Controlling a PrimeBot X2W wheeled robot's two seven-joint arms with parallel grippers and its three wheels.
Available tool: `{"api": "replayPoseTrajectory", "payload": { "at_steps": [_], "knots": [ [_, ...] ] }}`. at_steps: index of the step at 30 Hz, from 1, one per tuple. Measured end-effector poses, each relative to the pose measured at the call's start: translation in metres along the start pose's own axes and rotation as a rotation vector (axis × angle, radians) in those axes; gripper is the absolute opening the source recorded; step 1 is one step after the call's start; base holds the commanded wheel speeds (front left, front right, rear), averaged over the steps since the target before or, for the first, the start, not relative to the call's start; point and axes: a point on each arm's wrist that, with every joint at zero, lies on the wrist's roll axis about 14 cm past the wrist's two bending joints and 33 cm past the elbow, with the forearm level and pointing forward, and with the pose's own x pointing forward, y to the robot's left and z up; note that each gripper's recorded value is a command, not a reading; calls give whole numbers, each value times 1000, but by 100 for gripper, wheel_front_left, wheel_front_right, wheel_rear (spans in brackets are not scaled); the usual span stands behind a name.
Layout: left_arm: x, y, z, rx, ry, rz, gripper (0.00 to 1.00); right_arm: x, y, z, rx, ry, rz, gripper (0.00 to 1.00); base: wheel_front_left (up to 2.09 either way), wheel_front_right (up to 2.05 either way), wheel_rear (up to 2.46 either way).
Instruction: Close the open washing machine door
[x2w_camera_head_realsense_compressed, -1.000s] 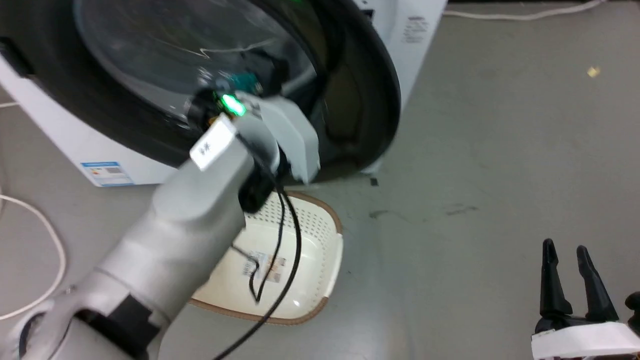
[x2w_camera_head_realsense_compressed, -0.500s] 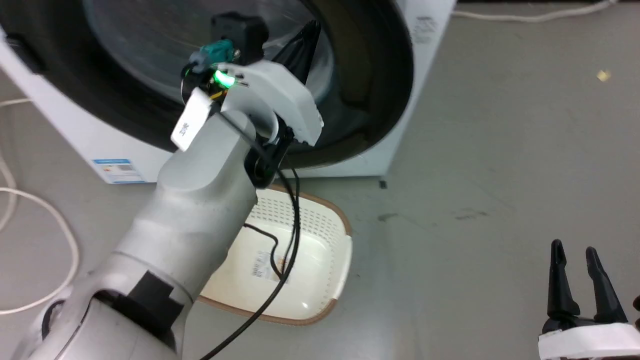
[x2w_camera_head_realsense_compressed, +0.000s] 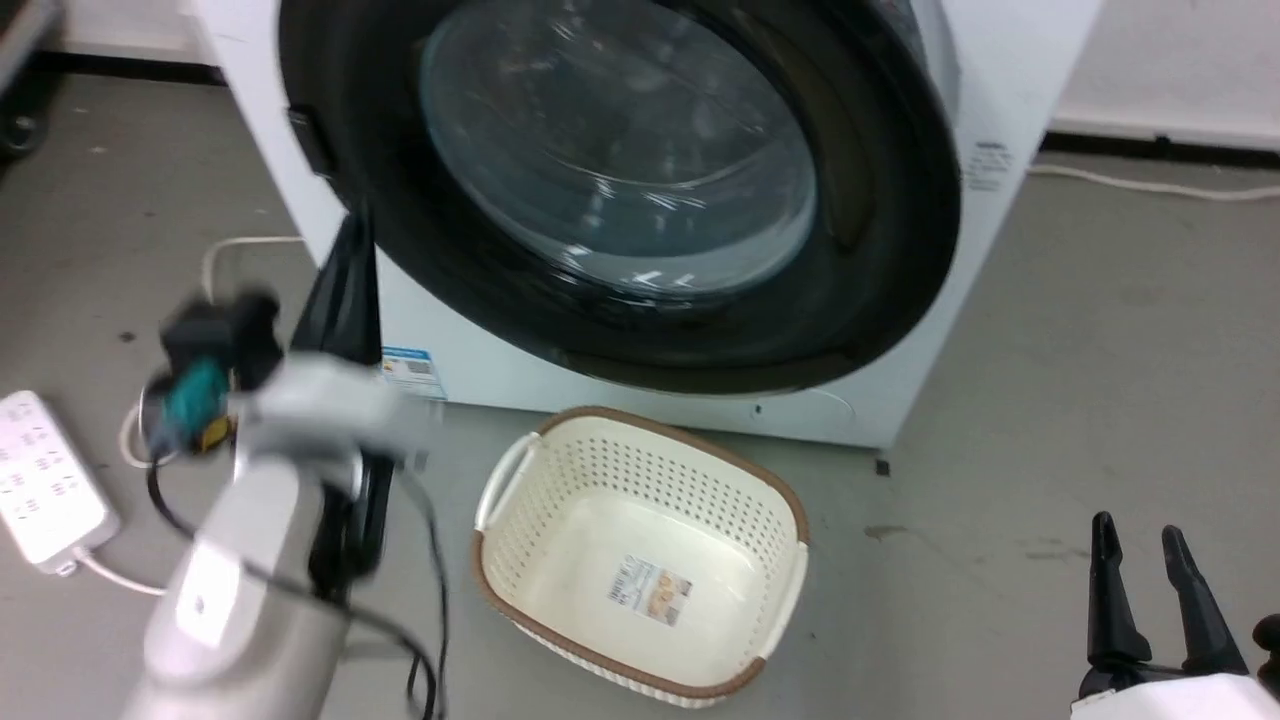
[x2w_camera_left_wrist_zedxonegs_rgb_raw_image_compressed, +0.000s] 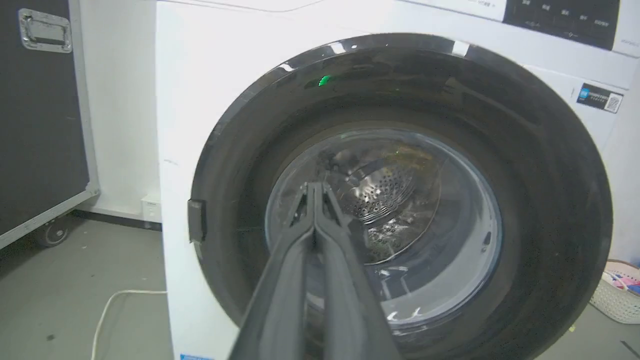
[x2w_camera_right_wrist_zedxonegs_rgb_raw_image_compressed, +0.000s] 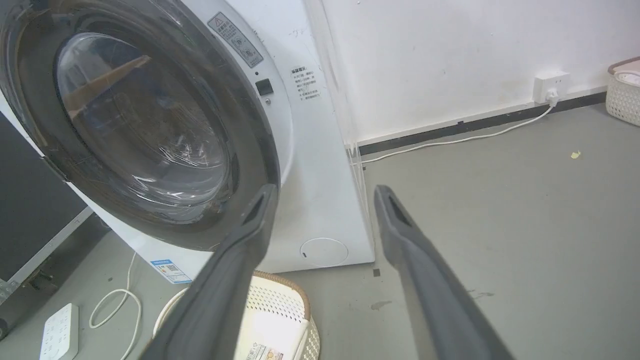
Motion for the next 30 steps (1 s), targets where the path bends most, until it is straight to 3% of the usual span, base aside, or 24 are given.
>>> {"api": "replayPoseTrajectory", "payload": {
  "at_steps": [2,6,17,18,19,20,21,30],
  "knots": [
    [-39,22,-18,42,61,57,0,2,10,3,7,-11,31,100,0,0,0],
    [-68,29,-37,62,127,76,0,-2,14,4,4,-12,46,100,0,0,0],
    [-136,30,-95,-16,316,147,0,-16,15,3,-12,-8,57,100,0,0,0],
    [-138,30,-95,-20,319,153,8,-16,16,3,-19,-8,59,100,0,0,0],
    [-139,31,-95,-22,317,161,36,-16,16,4,-30,-9,61,94,0,0,0],
    [-139,32,-94,-25,312,167,91,-16,15,4,-35,-10,61,40,0,0,0],
    [-138,32,-92,-28,306,170,100,-16,16,5,-48,-11,65,0,0,0,0],
    [-130,34,-75,13,239,172,100,12,48,9,-205,-26,170,0,0,0,0]
  ]
}}
